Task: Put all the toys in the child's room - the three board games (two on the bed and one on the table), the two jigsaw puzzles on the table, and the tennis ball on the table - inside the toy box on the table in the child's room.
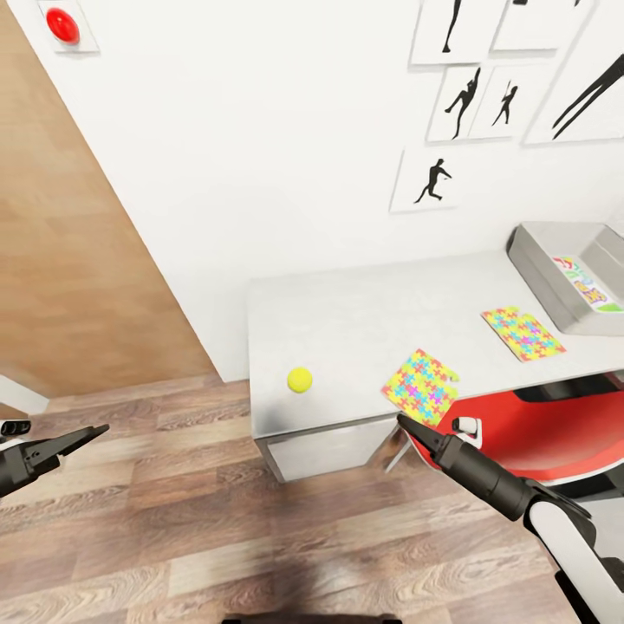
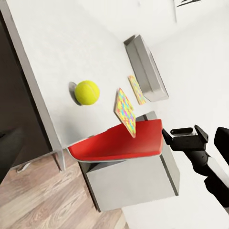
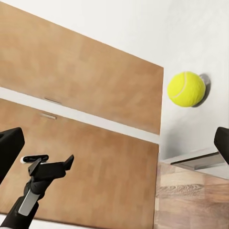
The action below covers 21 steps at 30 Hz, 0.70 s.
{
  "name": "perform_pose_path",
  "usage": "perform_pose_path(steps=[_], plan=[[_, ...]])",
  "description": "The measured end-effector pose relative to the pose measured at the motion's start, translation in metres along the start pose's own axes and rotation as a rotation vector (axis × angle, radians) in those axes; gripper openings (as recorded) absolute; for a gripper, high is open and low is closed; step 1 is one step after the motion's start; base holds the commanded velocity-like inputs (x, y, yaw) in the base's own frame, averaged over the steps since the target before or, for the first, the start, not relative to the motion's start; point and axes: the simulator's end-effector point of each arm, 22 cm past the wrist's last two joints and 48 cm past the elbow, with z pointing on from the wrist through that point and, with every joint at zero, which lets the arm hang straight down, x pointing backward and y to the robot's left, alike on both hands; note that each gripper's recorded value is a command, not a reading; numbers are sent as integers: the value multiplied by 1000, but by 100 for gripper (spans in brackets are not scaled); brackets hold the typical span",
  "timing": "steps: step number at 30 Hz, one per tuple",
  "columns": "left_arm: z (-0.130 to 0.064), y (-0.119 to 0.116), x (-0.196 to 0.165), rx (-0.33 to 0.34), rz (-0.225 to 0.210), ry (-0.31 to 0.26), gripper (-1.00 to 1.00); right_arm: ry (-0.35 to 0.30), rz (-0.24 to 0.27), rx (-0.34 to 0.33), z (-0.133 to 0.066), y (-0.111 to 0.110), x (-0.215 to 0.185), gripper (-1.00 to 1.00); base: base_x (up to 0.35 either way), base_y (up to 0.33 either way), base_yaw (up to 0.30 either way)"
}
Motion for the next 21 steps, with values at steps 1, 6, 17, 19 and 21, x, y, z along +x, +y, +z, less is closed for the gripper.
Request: perform_pose_path(steps=[1,6,17,19,21], plan=[[0,-1,0,1,1,-1,100,-1,-2,-1,0,1,0,100,0,0,0],[-1,-4,-3,4,8,-5,100,-9,-12,-11,-1,6,-5,100,0,0,0],[-3,-12,-7,13,23,-13,100,-16,-28,-60,-2,22,-8,100,0,0,0],[-3,-13,-7,14,25,-14,100,-17,-30,-63,-3,24,-9,100,0,0,0],[-3,-14,-8,16,28,-16,100,-18,-33,-65,-3,26,-10,100,0,28,0]])
